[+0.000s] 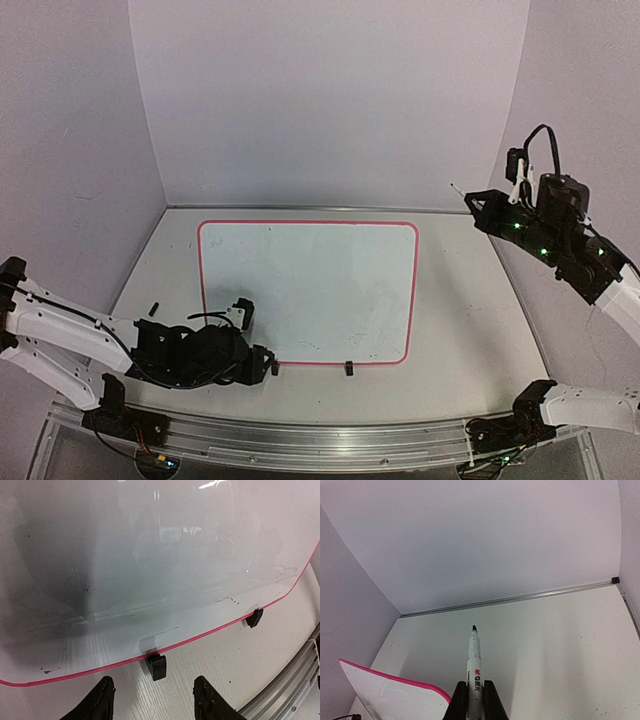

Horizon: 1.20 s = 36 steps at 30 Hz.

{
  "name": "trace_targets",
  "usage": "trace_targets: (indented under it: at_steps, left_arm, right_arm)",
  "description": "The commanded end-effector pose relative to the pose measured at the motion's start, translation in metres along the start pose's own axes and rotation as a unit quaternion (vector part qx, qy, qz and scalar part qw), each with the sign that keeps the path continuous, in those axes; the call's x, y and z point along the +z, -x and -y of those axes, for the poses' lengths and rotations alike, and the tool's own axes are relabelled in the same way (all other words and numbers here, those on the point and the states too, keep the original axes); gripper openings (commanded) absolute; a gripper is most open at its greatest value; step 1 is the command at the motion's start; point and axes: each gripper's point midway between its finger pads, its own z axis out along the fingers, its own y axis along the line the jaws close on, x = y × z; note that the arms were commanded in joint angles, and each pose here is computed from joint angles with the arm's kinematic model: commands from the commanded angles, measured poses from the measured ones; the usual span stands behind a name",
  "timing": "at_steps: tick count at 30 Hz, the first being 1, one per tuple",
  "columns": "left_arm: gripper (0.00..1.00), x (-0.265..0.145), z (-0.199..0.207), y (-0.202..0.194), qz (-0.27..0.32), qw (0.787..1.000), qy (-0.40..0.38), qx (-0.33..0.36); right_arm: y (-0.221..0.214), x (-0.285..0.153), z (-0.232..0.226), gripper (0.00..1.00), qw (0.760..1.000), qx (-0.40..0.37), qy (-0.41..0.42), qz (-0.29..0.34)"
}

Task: Write a sentence on the whiteboard
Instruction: Move the whiteboard stand to the center of the board.

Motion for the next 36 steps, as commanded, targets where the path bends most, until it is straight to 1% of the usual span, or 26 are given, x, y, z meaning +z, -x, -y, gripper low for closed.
trace_targets:
  at_steps: [1, 10, 16, 19, 29, 34, 35, 36]
  left_arm:
    - [0.52, 0.008, 0.023, 0.003, -0.007, 1.0, -0.021, -0.022]
    - [0.52, 0.028, 0.025, -0.012, -0.046, 0.999, 0.008, -0.022]
    - [0.48, 0.04, 0.017, -0.017, -0.072, 0.996, 0.028, -0.037]
    - [0.46, 0.045, 0.018, -0.019, -0.081, 0.996, 0.03, -0.033]
    - [0.33, 0.052, 0.011, -0.022, -0.099, 0.991, 0.077, -0.038]
    - [0.22, 0.055, 0.01, -0.024, -0.107, 0.989, 0.097, -0.037]
    - [0.21, 0.055, 0.009, -0.024, -0.107, 0.989, 0.098, -0.038]
    - [0.18, 0.054, 0.008, -0.024, -0.106, 0.988, 0.102, -0.04]
  right_arm:
    - [0.005, -0.005, 0.003, 0.0, 1.0, 0.008, -0.005, 0.014]
    - [0.008, -0.008, 0.003, 0.0, 1.0, 0.008, -0.003, 0.018]
    - [0.009, -0.009, 0.002, 0.0, 1.0, 0.008, -0.002, 0.02]
    - [0.009, -0.008, 0.003, 0.0, 1.0, 0.008, -0.004, 0.02]
    - [0.01, -0.01, 0.005, 0.0, 1.0, 0.007, -0.008, 0.023]
    - [0.011, -0.015, 0.007, 0.0, 1.0, 0.005, -0.013, 0.027]
    - [0.011, -0.015, 0.008, 0.0, 1.0, 0.004, -0.013, 0.028]
    - [0.011, -0.017, 0.008, 0.0, 0.999, 0.004, -0.014, 0.029]
